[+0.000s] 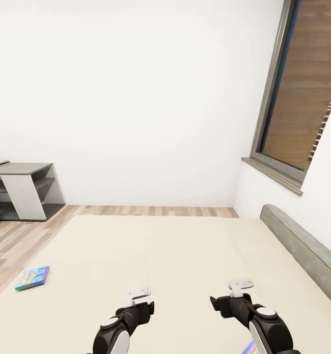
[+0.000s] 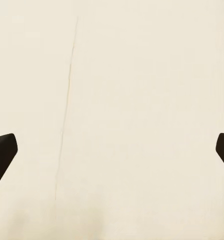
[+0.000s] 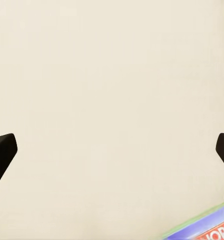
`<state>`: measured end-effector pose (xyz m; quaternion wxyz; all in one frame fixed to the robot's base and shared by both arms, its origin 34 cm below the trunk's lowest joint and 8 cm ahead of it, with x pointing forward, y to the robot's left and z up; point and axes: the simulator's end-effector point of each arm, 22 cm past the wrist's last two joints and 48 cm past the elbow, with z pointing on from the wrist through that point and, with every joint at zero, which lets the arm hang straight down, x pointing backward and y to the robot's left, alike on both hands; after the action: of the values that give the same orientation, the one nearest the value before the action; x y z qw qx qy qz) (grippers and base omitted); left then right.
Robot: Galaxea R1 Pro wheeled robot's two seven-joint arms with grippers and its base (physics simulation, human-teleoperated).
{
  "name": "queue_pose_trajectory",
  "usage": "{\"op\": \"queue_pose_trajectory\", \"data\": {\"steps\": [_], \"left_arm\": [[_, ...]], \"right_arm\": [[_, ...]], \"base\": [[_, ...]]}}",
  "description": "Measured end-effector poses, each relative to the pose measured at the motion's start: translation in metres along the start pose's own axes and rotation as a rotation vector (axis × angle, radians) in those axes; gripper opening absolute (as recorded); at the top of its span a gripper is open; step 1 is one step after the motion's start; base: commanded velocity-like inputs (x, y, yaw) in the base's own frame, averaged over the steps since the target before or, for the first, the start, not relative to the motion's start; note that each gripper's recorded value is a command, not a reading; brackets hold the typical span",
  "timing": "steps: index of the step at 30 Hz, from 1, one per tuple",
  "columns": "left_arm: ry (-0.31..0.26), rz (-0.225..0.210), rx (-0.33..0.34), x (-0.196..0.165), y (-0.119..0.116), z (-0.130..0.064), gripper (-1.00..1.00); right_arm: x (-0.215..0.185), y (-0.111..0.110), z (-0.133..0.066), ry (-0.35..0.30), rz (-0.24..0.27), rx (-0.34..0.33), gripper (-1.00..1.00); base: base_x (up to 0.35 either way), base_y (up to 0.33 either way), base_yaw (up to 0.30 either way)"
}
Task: Put all the toys in the child's room - the three board games (two on the bed and one on the table), the two jigsaw puzzles on the table, and the tennis ball on the table - inside the toy box on the table in the child's room.
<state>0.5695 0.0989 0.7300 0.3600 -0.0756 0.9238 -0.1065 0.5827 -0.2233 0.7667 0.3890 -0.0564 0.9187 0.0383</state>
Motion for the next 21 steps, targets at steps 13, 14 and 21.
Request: {"op": "queue_pose_trajectory", "data": {"steps": [13, 14, 21], "left_arm": [[0.0, 0.0, -0.001, 0.0, 0.0001, 0.0, 1.0], [0.0, 0.0, 0.0, 0.0, 0.0001, 0.0, 1.0], [0.0, 0.001, -0.001, -0.0001, 0.0002, 0.0, 1.0]], "right_arm": [[0.0001, -0.0001, 0.0, 0.0, 0.0, 0.0, 1.0], [0.0002, -0.0002, 0.0, 0.001, 0.0, 0.0, 1.0], [0.0002, -0.0011, -0.0001, 0.001, 0.001, 0.001, 1.0]], "base": [[0.0, -0.279, 0.0], [0.0, -0.28, 0.0], [0.0, -0.28, 0.0]]}}
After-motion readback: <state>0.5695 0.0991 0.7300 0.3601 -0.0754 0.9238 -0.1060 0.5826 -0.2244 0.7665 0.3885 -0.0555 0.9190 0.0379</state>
